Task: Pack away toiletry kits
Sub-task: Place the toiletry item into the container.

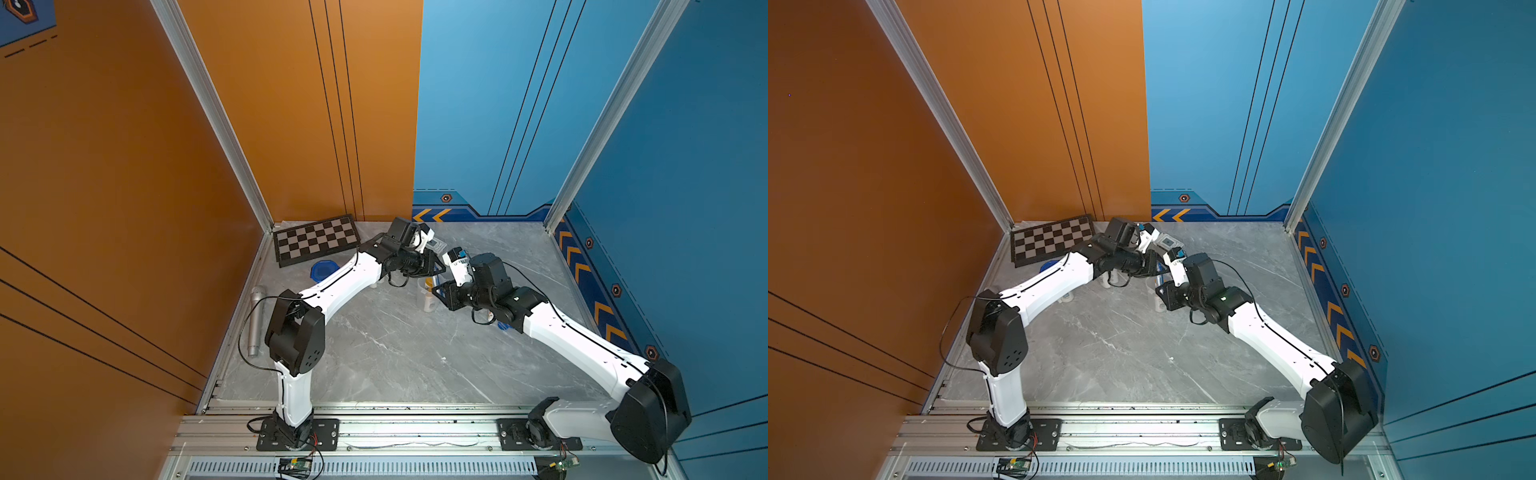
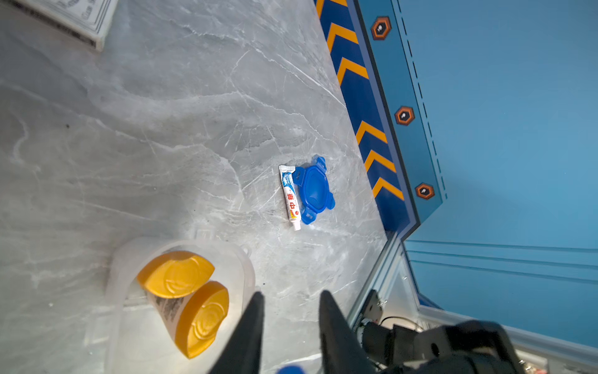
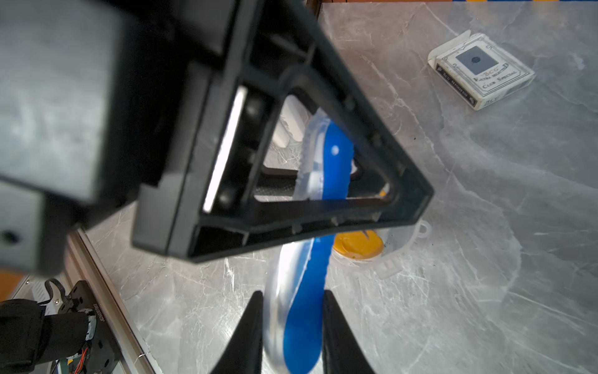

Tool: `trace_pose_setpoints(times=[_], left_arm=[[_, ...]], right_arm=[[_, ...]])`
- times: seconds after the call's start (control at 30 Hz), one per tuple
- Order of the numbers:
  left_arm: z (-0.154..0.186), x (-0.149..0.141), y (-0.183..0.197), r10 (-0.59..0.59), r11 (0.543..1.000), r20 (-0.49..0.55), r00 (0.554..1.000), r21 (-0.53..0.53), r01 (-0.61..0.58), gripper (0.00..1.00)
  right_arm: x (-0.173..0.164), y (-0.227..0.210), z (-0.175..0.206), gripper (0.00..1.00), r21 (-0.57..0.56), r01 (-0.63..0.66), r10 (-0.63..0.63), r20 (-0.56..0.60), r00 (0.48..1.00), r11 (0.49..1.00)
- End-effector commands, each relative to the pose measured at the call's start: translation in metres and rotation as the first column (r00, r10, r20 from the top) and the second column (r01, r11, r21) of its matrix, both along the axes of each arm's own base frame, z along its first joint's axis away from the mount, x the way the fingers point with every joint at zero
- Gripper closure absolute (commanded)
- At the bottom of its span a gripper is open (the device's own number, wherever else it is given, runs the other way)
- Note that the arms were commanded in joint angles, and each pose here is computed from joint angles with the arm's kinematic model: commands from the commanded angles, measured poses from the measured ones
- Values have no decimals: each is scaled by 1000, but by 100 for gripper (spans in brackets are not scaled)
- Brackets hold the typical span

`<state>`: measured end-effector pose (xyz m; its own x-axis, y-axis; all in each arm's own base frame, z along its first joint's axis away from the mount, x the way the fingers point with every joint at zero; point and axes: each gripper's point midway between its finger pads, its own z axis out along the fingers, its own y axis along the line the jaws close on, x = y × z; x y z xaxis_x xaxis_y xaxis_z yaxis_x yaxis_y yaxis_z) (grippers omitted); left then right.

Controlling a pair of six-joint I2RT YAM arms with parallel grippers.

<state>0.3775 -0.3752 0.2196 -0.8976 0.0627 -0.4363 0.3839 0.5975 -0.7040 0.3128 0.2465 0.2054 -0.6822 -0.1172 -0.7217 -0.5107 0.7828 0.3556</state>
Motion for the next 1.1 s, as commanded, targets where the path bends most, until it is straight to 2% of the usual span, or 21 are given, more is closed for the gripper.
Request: trace_pose_setpoints(times=[0.0, 0.03, 0.1, 0.17, 0.23, 0.33, 0.37, 0.4, 0.47, 0.53, 0.67, 0.77, 0.87, 1.07], left_arm=[[11, -4, -1, -19, 1000, 29, 999, -13, 20, 90], [13, -4, 1, -15, 1000, 37, 999, -10, 15, 95], [14, -5, 5, -13, 1000, 53, 998, 0, 13, 100], [16, -6, 7, -10, 1000, 73, 997, 7, 10, 100], [20, -4, 11, -2, 1000, 106, 994, 20, 0, 100], [26, 2, 17, 19, 998, 177, 984, 56, -30, 100], [26, 5, 20, 31, 996, 202, 979, 74, -47, 100], [27, 7, 22, 40, 994, 229, 973, 93, -63, 100], [27, 11, 25, 47, 988, 273, 961, 127, -84, 100], [26, 17, 28, 54, 981, 316, 947, 160, -109, 100], [24, 29, 30, 48, 966, 387, 921, 218, -142, 100], [21, 35, 24, 27, 957, 424, 905, 251, -146, 100], [17, 39, 18, 14, 945, 455, 890, 285, -161, 100], [3, 44, 11, -8, 932, 477, 879, 322, -166, 100]], right_arm=[[8, -4, -4, 92, -22, 41, -40, 11, 999, 999], [9, -6, -5, 89, -32, 49, -49, 8, 999, 998], [11, -11, -10, 72, -53, 77, -78, -11, 997, 996], [12, -20, -16, 58, -80, 130, -133, -33, 991, 988], [10, -30, -20, 48, -83, 178, -183, -57, 981, 980], [3, -47, -22, 14, -61, 263, -267, -83, 960, 963], [1, -56, -25, 5, -60, 300, -304, -99, 947, 952], [-3, -65, -28, 3, -58, 332, -337, -116, 934, 941], [-8, -84, -33, 2, -69, 396, -402, -140, 905, 915], [-14, -109, -41, 2, -127, 478, -494, -159, 855, 869], [-28, -154, -58, 7, -222, 599, -638, -236, 733, 770], [-38, -173, -69, 11, -273, 637, -693, -296, 658, 721], [-46, -180, -84, 15, -322, 635, -711, -352, 608, 703], [-51, -180, -103, 21, -377, 620, -725, -402, 560, 688]])
